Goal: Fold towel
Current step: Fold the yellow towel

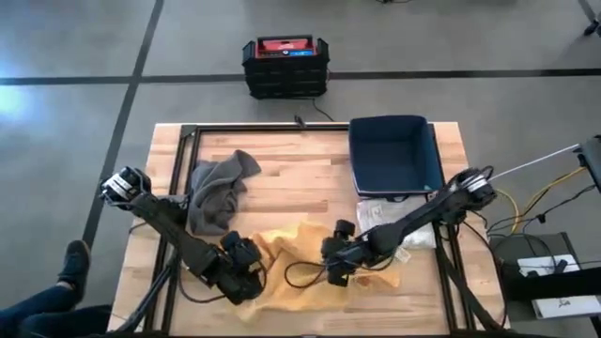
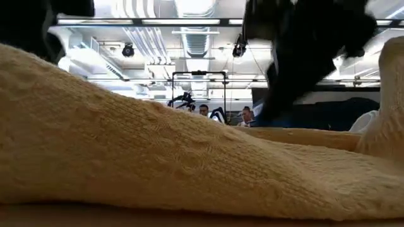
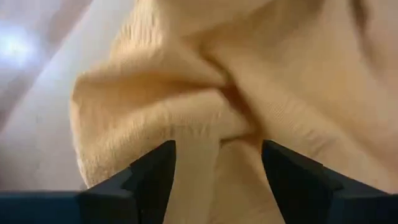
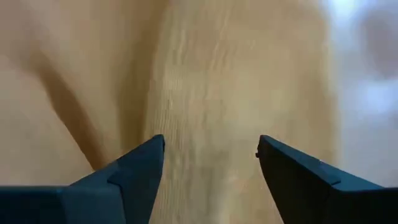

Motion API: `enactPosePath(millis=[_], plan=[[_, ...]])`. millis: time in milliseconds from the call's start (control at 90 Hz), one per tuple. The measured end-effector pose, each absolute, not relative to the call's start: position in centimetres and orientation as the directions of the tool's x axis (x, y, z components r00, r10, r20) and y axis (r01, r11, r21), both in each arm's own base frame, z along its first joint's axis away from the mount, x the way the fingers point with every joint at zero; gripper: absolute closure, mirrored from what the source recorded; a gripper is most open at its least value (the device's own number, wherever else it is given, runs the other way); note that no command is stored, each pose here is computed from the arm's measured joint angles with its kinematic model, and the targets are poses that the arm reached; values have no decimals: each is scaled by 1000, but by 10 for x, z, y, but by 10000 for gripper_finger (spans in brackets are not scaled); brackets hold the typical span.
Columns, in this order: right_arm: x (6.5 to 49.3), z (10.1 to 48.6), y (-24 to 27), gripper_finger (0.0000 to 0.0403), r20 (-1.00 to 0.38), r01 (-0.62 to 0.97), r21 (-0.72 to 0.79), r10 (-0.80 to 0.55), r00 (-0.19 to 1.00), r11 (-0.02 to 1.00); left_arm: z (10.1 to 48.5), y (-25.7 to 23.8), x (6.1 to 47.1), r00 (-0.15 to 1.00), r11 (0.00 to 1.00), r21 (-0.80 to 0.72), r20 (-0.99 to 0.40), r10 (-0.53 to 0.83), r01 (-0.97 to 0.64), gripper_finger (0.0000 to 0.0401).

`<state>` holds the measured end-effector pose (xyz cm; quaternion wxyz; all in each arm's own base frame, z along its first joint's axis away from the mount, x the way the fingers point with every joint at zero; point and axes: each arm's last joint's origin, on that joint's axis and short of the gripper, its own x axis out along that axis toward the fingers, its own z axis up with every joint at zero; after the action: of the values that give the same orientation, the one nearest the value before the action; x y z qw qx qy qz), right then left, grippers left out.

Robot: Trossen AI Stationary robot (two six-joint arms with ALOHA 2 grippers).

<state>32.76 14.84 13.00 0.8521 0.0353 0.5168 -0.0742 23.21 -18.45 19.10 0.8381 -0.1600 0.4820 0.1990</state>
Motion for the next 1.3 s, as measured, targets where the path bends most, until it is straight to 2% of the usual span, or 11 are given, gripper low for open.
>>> enactPosePath(millis=[222, 467, 633, 778, 878, 1022, 1122, 1300], plan=[[333, 103, 142, 192, -923, 128, -41, -87, 374, 991, 161, -199, 229, 486, 842, -235, -873, 36, -486, 242], [354, 104, 95, 206, -905, 121, -132, -170, 389, 984, 137, -216, 234, 588, 782, -425, -803, -93, -457, 300], [374, 116, 61, 215, -884, 73, -190, -203, 421, 979, 137, -218, 242, 602, 804, -423, -792, -104, -418, 325], [375, 158, 51, 220, -897, 68, -204, -214, 387, 977, 166, -221, 244, 547, 817, -414, -824, -150, -400, 336], [365, 183, 61, 222, -925, 42, -111, -119, 360, 993, 191, -221, 241, 524, 844, -364, -843, -119, -394, 341], [349, 196, 89, 221, -936, 38, 60, 43, 349, 997, 211, -216, 239, 544, 893, -228, -839, 22, -388, 342], [342, 190, 113, 218, -930, 50, 43, 22, 367, 998, 208, -206, 236, 518, 915, -101, -846, 128, -391, 343], [340, 147, 146, 219, -888, 41, -33, -48, 457, 999, 182, -184, 228, 426, 894, 37, -870, 249, -447, 343]])
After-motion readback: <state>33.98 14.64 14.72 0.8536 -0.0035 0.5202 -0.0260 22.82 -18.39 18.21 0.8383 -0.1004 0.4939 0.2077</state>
